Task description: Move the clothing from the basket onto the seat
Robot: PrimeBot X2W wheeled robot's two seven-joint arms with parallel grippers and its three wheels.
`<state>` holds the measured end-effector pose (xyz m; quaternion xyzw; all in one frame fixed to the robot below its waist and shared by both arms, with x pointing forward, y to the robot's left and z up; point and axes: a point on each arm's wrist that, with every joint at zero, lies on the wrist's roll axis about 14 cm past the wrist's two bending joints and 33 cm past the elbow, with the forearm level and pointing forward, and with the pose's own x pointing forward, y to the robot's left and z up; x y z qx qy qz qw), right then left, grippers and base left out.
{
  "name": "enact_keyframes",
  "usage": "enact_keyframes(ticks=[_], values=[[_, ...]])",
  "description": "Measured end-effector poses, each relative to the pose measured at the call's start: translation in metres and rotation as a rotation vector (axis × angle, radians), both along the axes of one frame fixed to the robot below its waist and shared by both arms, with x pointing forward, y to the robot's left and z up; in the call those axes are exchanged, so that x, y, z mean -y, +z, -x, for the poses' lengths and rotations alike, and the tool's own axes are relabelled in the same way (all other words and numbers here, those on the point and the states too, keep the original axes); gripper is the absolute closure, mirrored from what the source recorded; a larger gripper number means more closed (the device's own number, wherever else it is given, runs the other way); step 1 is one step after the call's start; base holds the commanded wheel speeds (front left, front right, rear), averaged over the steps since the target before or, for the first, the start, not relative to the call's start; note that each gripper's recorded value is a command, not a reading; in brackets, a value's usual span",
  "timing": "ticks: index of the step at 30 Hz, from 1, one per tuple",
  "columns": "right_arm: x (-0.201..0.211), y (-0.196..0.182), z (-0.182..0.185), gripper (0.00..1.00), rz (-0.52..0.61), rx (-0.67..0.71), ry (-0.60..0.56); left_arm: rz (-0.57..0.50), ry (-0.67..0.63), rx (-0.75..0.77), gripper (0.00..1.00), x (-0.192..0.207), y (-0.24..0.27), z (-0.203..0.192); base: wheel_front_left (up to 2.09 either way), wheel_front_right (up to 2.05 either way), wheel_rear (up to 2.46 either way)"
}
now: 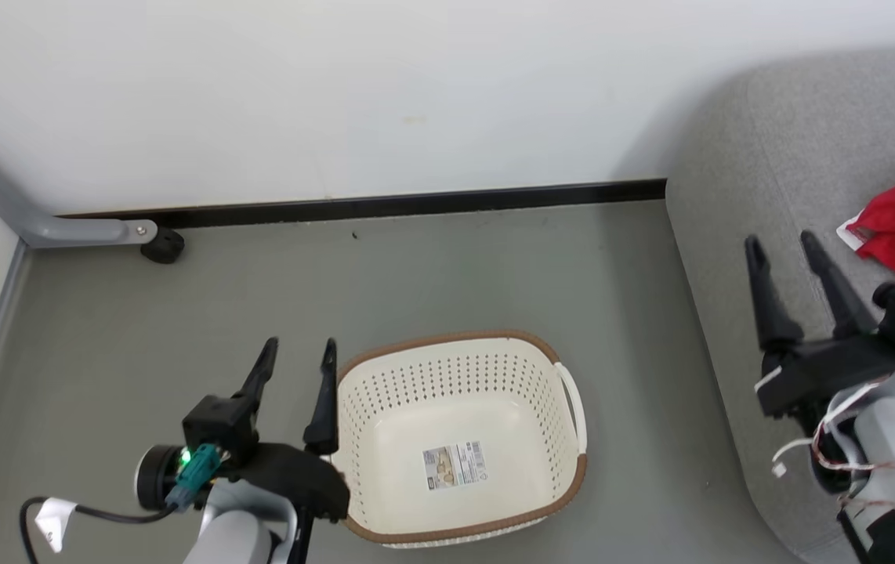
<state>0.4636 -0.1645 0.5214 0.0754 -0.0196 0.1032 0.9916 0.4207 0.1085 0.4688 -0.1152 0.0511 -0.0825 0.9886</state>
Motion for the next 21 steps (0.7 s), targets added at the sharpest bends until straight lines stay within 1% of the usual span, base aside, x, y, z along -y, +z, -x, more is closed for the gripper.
enact_keyframes(ticks=[10,16,21], values=[[-0.013,-0.015,0.032,0.00,-0.050,-0.035,-0.003,-0.025,0.129,-0.048,0.00,-0.044,-0.016,0.029,0.00,0.00,0.00],[-0.014,-0.018,0.044,0.00,-0.036,-0.037,-0.011,-0.024,0.208,-0.082,0.00,-0.065,-0.027,0.045,0.00,0.00,0.00],[-0.013,-0.019,0.051,0.00,-0.026,-0.035,-0.028,-0.029,0.241,-0.085,0.00,-0.075,-0.028,0.053,0.00,0.00,0.00]])
